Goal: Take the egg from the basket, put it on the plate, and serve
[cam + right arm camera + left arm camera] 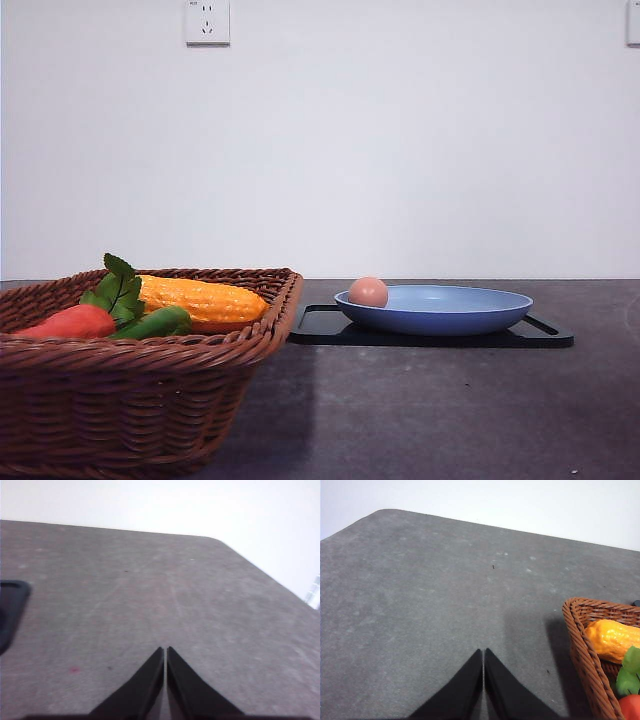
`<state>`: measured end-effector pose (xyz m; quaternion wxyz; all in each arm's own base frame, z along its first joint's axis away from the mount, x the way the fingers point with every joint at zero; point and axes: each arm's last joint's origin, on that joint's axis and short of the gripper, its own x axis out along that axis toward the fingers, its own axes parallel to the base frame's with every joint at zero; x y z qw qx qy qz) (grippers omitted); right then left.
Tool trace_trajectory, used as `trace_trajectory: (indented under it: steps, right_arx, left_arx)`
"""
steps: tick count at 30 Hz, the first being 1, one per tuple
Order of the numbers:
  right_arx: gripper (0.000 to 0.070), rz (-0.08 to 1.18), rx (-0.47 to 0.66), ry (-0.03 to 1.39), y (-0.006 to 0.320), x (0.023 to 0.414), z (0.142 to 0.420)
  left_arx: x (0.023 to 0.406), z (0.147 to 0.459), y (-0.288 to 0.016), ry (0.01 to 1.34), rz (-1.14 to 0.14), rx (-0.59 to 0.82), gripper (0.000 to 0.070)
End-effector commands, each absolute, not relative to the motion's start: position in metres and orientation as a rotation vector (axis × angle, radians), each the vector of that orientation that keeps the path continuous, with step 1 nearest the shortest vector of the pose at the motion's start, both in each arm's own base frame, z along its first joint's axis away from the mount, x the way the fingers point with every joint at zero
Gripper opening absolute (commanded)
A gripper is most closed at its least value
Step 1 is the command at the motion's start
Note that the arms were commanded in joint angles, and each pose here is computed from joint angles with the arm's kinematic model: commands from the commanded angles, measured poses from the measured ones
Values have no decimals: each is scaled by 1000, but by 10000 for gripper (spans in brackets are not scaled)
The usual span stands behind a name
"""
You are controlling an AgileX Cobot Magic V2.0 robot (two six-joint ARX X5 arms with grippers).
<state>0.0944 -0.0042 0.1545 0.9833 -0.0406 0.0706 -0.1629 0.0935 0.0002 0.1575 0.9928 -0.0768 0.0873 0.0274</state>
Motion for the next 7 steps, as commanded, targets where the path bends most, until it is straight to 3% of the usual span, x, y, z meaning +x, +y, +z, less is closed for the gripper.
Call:
trace_trajectory:
  steps: [1, 7]
  right_arx:
    - [0, -358, -90, 151, -5, 94, 152]
    - [0, -401, -54, 74, -6, 95, 160]
  left_arx:
    - [94, 149, 0, 213, 61, -158, 0]
    - [94, 149, 0, 213, 61, -158, 0]
